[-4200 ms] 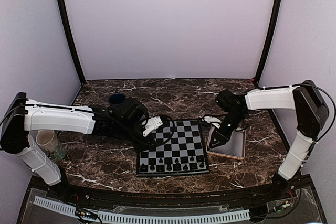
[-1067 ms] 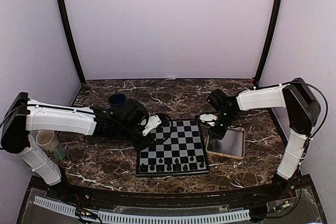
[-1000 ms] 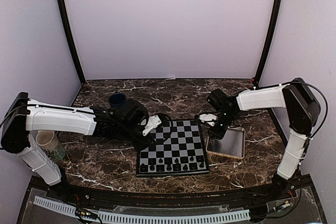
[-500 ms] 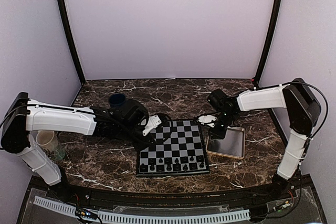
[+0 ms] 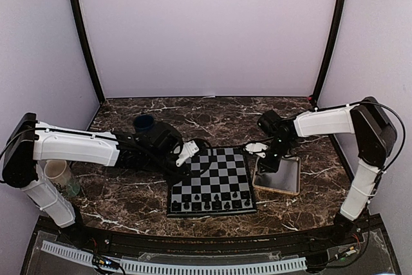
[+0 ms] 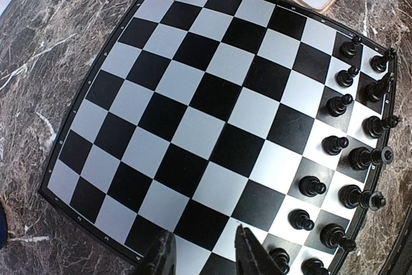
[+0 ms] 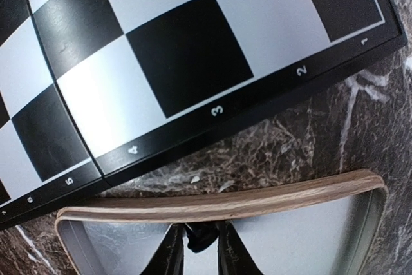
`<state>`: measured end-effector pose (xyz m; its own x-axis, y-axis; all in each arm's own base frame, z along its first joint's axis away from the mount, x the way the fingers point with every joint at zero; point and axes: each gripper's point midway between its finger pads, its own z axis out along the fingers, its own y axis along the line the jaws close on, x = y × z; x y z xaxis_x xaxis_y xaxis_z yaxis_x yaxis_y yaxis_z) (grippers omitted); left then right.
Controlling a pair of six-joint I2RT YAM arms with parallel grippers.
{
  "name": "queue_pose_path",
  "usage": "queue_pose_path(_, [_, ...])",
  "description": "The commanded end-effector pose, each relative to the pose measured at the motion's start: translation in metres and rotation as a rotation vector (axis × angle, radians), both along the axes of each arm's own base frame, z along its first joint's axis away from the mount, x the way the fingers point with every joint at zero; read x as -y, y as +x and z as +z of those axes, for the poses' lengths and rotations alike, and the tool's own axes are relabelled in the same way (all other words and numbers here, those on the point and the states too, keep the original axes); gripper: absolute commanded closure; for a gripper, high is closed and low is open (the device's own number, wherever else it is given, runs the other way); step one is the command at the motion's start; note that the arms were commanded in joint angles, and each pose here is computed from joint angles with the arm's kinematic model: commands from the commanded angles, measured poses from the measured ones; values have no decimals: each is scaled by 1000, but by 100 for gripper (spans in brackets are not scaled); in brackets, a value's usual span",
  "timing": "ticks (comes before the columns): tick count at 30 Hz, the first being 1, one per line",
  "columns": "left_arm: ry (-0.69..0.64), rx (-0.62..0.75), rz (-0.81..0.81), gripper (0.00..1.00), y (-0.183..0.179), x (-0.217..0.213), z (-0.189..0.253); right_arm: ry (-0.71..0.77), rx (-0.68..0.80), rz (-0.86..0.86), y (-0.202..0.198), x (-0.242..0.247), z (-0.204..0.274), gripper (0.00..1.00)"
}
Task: Set up the chess pieces on the board
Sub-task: Adjust the pawn in the storage box.
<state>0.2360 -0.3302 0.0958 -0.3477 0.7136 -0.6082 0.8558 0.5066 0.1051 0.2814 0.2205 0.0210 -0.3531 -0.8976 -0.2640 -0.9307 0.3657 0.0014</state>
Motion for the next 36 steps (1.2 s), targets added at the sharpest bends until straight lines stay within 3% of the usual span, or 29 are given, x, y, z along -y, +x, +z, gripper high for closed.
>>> queue_pose_path(1, [-44,-5,-9,66,-1,10,8,131,-141,-72,-13,1,20,83])
queue_pose_path(7, [-54,-7,-8,66,-1,11,8,293,-248,-79,-24,-13,51,80])
queue_pose_path(15, [-65,-18,-7,66,-2,14,6,266,-241,-84,-22,-9,46,80])
queue_pose_path(22, [-57,-19,-11,66,-2,13,1,169,-94,-13,-21,9,35,68])
queue_pose_path(36, [-48,-26,-9,66,-3,12,-5,140,-188,-76,-33,-16,15,66])
